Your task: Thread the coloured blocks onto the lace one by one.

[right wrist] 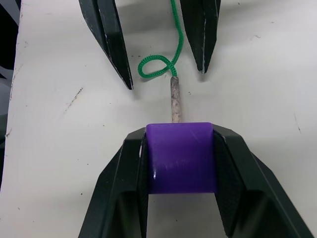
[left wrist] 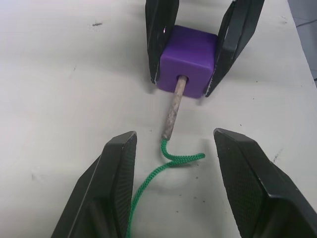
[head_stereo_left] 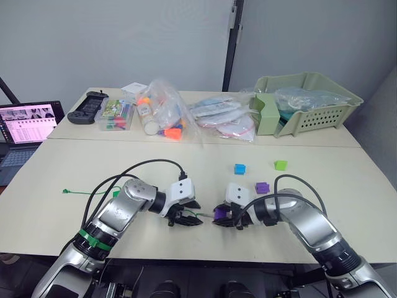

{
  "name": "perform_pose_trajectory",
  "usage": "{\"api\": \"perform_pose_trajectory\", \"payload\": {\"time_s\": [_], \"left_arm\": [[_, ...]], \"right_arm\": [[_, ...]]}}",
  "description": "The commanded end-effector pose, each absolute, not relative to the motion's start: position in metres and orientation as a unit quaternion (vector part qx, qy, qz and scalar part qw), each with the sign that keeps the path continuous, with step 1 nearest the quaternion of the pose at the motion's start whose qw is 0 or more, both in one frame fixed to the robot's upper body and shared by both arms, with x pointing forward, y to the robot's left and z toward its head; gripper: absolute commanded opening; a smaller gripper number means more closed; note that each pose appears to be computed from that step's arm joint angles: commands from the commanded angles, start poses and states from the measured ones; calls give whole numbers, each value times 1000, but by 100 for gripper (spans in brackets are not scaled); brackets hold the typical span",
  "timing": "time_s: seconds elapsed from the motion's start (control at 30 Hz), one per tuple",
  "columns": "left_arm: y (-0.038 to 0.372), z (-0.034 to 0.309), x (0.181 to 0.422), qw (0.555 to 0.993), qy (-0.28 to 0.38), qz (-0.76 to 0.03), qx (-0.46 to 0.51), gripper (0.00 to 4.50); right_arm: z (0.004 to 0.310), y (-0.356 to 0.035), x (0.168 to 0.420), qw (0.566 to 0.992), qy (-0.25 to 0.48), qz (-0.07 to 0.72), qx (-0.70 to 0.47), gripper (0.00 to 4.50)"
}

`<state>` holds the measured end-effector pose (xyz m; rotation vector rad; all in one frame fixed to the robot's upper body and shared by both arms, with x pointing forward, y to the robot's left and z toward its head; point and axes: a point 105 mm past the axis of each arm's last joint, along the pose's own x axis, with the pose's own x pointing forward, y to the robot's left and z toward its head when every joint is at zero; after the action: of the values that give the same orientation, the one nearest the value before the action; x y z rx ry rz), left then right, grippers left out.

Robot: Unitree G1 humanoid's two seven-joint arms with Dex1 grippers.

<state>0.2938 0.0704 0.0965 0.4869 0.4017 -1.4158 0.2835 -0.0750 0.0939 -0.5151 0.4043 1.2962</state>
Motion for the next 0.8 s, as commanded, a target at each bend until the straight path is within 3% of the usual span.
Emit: {"api": "perform_pose_trajectory", "payload": {"time_s": [0.03,0.07,0.23,0.3,0.8], "left_arm": [[65,102,293,717,163,-644,211,262],[65,102,293,717,164,-644,211,207],[66,102,294,717,166,-643,213,42],[66,101,294,715,167,-643,215,5],[36,102,288,699,140,-669,210,5]], "right_arm": [[99,-74,280,747,174,599,-233,119],[99,-74,280,747,174,598,-233,119],[100,-75,279,747,174,598,-233,119],[100,-74,279,748,173,598,-232,119],[100,-72,278,749,173,598,-228,119]]}}
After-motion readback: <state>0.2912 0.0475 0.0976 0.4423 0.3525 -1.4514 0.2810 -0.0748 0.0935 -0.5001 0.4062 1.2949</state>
